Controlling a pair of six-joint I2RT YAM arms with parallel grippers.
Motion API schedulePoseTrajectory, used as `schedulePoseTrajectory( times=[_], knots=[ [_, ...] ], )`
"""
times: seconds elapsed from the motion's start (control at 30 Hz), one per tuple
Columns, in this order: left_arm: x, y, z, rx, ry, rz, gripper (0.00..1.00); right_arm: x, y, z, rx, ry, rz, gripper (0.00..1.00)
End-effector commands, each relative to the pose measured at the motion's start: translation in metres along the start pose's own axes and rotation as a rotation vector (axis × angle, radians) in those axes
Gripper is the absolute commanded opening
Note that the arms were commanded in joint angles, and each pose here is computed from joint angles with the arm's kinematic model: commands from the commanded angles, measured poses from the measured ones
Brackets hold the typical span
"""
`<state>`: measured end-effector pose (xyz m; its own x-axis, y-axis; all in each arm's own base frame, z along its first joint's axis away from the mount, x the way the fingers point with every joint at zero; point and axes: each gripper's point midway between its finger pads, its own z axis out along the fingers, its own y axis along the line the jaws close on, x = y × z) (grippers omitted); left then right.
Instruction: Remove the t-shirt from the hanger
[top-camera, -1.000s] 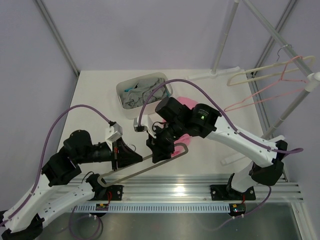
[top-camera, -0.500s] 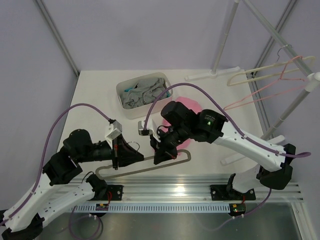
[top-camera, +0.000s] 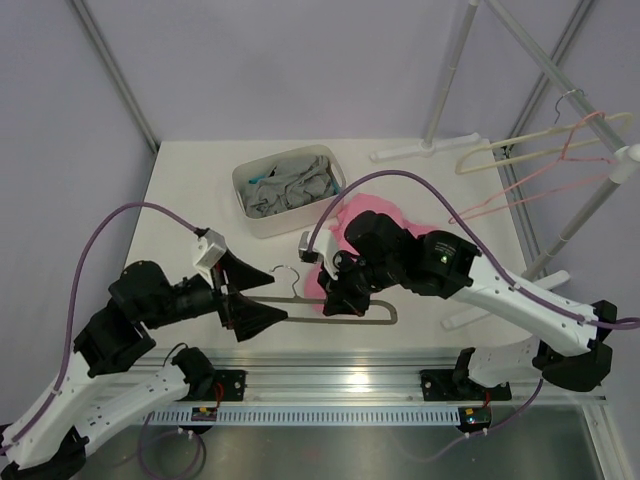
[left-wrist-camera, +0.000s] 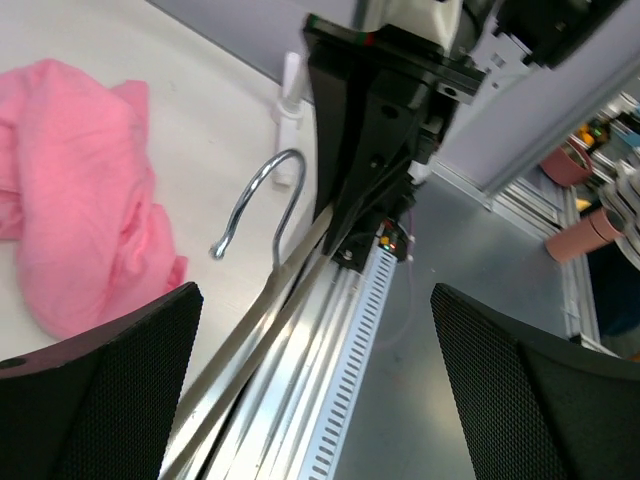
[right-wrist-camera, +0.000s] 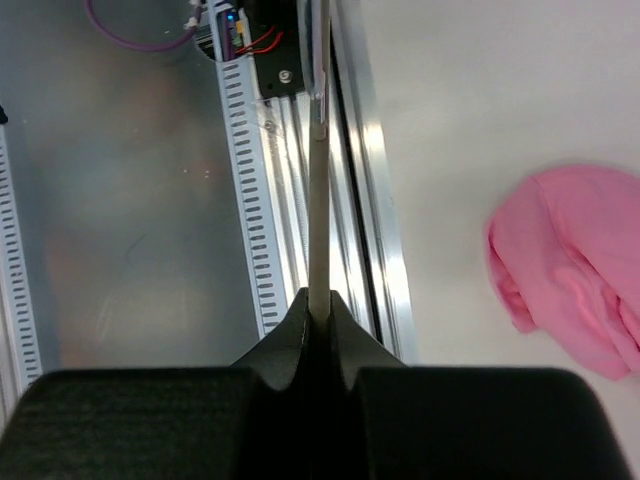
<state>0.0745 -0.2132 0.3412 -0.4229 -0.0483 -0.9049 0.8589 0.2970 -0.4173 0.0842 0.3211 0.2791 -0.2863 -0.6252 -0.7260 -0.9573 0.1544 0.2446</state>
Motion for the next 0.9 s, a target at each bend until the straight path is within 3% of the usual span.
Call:
schedulePoseTrajectory(
  times=[0.0,0.23,0.33,0.47,0.6,0.87],
  knots=[
    [-0.035,0.011,-0.011,-0.128,-0.134,0.019,0.99,-0.014,-0.017,-0.023,0.16,-0.103,0.019,0.0],
    [-0.055,0.041,-0.021,-0.327,-0.252,-0.077,0.99,-0.004,-0.041,-0.052,0.361,-0.156,0.093,0.0],
    [-0.053,0.046,-0.016,-0.341,-0.241,-0.085,0.99,-0.007,-0.083,-0.082,0.662,-0.22,0.231,0.0],
    [-0.009,0.075,0.018,-0.361,-0.132,-0.15,0.99,-0.031,-0.101,-0.113,0.828,-0.33,0.324,0.0],
    [0.017,0.09,0.043,-0.342,-0.112,-0.237,0.99,-0.044,-0.129,-0.125,1.035,-0.335,0.398,0.0],
    [0.027,0.103,0.055,-0.357,-0.122,-0.257,0.99,-0.064,-0.198,-0.172,1.339,-0.451,0.673,0.0]
  ],
)
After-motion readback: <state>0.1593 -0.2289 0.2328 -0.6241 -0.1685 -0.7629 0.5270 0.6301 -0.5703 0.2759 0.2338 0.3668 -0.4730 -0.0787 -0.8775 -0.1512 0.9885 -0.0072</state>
